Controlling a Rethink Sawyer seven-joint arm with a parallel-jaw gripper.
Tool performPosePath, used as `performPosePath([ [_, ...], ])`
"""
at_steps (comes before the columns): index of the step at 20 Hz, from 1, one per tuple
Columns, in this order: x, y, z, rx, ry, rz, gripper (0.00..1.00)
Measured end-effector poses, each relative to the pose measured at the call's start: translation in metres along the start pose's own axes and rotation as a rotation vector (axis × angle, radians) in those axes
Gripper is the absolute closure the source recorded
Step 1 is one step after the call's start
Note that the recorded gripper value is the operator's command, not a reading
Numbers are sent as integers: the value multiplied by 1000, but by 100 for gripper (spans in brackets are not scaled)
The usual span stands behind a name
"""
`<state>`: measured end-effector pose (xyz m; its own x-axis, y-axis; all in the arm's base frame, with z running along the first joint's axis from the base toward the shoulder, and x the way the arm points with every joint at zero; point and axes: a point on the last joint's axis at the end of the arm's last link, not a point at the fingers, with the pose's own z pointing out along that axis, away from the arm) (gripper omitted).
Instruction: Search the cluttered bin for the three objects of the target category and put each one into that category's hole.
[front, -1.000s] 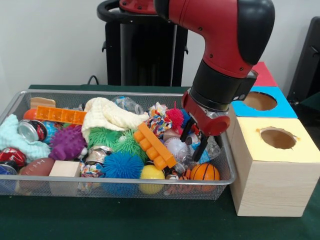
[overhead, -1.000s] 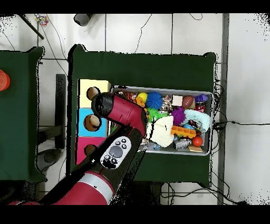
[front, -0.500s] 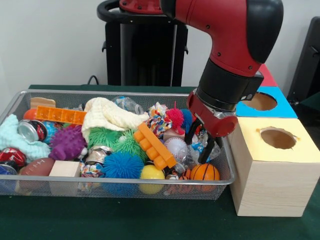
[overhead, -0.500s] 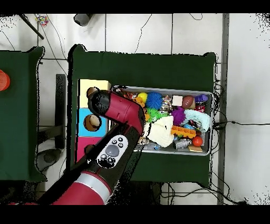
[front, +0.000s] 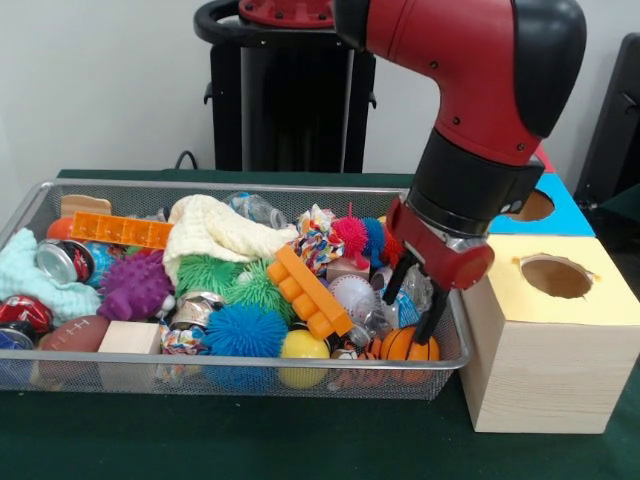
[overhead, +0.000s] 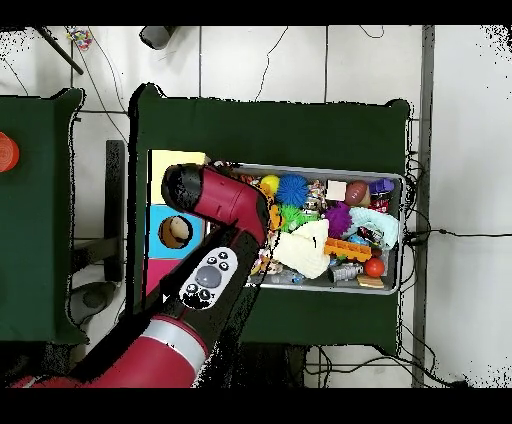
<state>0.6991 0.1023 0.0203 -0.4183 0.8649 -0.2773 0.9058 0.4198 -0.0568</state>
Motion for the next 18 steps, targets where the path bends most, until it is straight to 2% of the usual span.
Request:
performPosePath([
  [7,12,1,23,12,14,-4,0],
  [13,18,0,35,-9,19,7,0],
  [18,15,-9,34,-32,-7,25,0],
])
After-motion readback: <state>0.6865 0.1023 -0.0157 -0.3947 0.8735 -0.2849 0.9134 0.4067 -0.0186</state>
